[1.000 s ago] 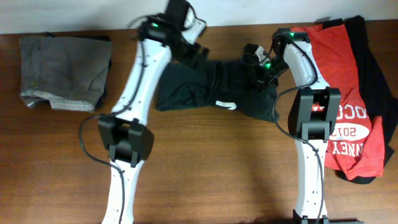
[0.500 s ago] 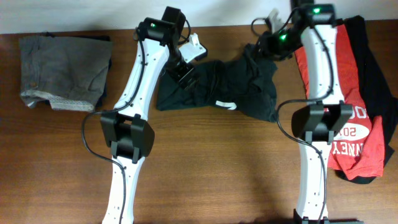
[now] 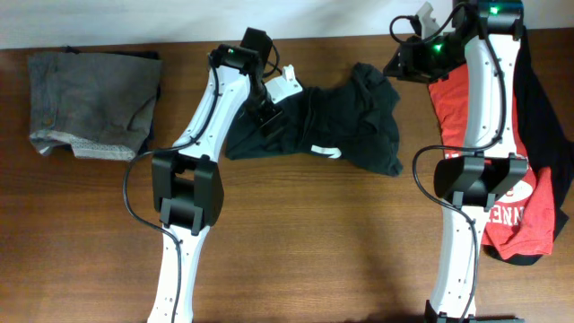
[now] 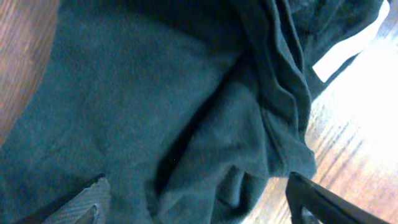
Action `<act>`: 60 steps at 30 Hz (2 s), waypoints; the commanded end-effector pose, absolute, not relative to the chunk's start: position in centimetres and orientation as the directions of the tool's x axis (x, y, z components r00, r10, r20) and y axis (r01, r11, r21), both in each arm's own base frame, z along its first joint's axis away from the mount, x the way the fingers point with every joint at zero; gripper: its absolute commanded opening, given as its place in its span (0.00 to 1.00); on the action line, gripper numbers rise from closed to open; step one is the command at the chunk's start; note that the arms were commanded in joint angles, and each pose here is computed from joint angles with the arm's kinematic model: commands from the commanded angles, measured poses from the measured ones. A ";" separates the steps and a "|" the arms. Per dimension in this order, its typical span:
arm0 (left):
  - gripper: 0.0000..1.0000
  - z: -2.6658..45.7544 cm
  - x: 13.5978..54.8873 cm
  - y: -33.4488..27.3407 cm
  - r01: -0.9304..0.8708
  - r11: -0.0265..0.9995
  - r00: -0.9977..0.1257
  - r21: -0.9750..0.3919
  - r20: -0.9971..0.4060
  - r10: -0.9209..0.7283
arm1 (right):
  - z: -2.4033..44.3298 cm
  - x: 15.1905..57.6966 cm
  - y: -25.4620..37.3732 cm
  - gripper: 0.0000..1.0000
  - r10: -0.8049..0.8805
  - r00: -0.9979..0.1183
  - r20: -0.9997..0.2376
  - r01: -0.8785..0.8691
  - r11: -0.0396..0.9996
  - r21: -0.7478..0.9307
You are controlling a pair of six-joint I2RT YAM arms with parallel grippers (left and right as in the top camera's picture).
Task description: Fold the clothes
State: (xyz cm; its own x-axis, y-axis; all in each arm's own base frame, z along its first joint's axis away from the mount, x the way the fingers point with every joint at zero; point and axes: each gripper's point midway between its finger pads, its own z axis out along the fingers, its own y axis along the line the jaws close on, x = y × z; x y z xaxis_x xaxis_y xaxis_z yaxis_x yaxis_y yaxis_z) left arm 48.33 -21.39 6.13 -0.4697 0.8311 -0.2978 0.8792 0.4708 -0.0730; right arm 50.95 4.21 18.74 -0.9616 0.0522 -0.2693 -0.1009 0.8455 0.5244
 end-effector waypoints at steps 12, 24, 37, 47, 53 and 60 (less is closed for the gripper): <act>0.54 5.2 44.2 -24.9 0.914 0.373 -0.403 -0.159 -0.252 0.880 | 19.0 50.7 3.6 0.42 0.044 -0.960 -0.277 -0.105 0.859 0.500; 0.54 3.6 42.0 -25.0 0.885 0.383 -0.437 -0.264 -0.191 0.879 | 19.0 50.7 3.5 0.42 0.042 -0.960 -0.277 -0.107 0.860 0.499; 0.44 0.2 37.6 -26.9 0.822 0.413 -0.466 -0.392 -0.045 0.884 | 19.0 50.7 3.5 0.43 0.042 -0.960 -0.277 -0.107 0.860 0.499; 0.44 8.0 39.8 -28.1 0.859 0.406 -0.471 -0.313 -0.172 0.865 | 19.0 50.9 3.5 0.43 0.024 -0.955 -0.295 -0.130 0.861 0.492; 0.51 15.1 43.6 -28.3 0.867 0.467 -0.497 -0.174 -0.375 0.782 | 19.1 51.2 4.6 0.43 0.003 -0.949 -0.314 -0.159 0.859 0.487; 0.70 20.6 49.2 -22.5 0.695 0.711 -0.652 -0.111 -0.514 0.557 | 17.9 52.9 7.4 0.56 -0.062 -0.931 -0.359 -0.198 0.913 0.356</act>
